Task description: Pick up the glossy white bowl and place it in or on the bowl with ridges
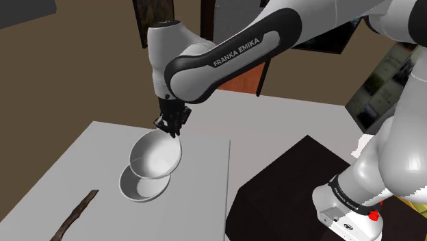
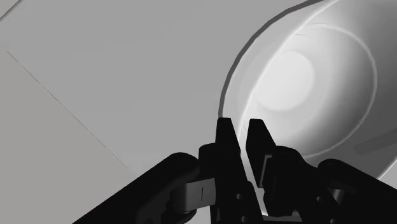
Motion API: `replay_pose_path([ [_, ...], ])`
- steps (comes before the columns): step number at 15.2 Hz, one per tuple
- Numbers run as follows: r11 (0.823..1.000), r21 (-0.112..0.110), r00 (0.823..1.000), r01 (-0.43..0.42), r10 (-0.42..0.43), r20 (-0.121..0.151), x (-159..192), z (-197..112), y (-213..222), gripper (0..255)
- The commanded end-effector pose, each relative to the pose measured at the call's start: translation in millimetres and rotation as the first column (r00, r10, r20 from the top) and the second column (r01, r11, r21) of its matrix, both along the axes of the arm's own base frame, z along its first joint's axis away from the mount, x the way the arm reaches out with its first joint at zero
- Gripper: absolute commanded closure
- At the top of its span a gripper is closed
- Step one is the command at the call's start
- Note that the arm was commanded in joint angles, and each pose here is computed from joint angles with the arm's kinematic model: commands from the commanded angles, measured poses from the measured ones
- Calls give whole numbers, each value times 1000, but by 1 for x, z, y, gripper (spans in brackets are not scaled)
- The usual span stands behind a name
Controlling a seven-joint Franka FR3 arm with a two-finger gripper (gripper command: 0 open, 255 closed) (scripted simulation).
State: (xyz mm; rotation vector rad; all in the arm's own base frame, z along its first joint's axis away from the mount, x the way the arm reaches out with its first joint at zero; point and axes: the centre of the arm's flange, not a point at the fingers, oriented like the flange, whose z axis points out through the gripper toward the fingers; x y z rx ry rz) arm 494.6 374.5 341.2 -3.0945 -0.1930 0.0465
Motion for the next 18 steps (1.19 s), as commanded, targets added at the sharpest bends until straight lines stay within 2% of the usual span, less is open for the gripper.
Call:
replay_pose_path([
  [1, 1000, 0, 1000, 1, -1, 0, 12, 6, 24, 255],
  [4, 1000, 0, 1000, 1, -1, 0, 29, 12, 51, 255],
  [18, 1000, 0, 1000, 1, -1, 0, 29, -61, 51, 255],
])
